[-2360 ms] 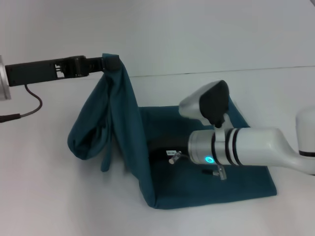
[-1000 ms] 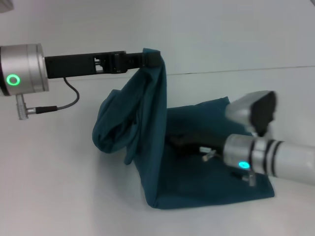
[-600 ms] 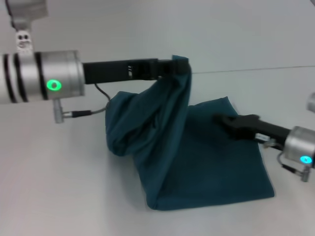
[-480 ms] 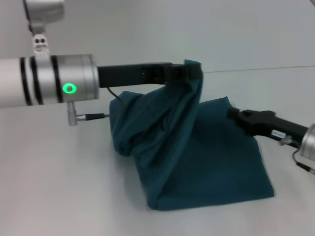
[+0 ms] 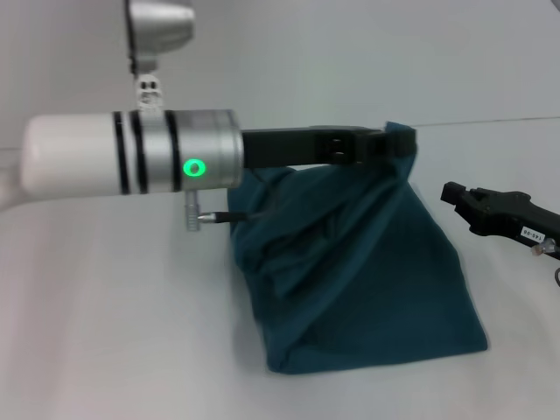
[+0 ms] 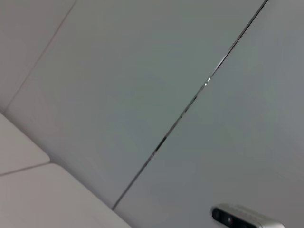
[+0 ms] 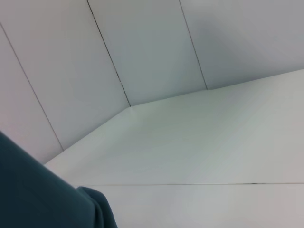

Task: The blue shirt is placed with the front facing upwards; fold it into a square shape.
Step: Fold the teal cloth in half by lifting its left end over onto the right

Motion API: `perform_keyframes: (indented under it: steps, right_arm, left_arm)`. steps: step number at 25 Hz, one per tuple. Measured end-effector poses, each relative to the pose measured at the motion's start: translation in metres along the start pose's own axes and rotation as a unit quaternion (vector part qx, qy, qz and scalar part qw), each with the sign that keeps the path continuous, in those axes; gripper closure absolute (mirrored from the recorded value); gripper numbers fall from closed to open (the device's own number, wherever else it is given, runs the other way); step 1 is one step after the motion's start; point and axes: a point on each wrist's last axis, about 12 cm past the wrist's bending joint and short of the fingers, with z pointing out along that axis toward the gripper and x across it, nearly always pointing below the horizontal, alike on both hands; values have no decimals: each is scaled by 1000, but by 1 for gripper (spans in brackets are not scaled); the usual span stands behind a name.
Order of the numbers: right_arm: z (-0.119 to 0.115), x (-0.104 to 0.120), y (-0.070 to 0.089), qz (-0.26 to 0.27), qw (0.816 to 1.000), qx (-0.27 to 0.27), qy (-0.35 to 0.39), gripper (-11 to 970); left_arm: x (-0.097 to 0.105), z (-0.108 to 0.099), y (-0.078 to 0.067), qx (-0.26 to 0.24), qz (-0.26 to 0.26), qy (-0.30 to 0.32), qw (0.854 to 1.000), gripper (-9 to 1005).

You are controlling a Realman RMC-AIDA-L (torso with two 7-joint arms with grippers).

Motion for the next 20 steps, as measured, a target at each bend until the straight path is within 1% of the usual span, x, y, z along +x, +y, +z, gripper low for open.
perform_keyframes:
  steps: [1, 2, 5, 8, 12, 14, 17, 20]
  right_arm:
    - [0, 0, 0, 0, 1000, 0, -1, 959]
    - [0, -1, 0, 0, 1000, 1, -2, 959]
    - [0, -2, 0, 1, 1000, 2, -5, 959]
    - [-3, -2, -2, 2, 1000, 7, -10, 960]
    - [-17, -5, -12, 6, 999, 38, -30, 960]
    - [-28, -6, -20, 13, 997, 61, -41, 959]
    - [-41, -7, -28, 21, 995, 84, -53, 956]
    - [-44, -8, -31, 27, 994, 88, -55, 951]
  left_arm:
    - [1, 6, 0, 1, 1, 6, 1000, 994]
    - [8, 19, 3, -9, -1, 17, 1000, 993]
    - [16, 29, 8, -30, 0, 30, 999, 993]
    - [25, 39, 8, -41, 17, 50, 998, 934]
    - [37, 56, 8, -63, 37, 78, 994, 852]
    - [40, 57, 9, -71, 36, 75, 994, 809]
    - [41, 55, 8, -69, 35, 62, 995, 746]
    - [41, 45, 10, -73, 37, 42, 996, 682]
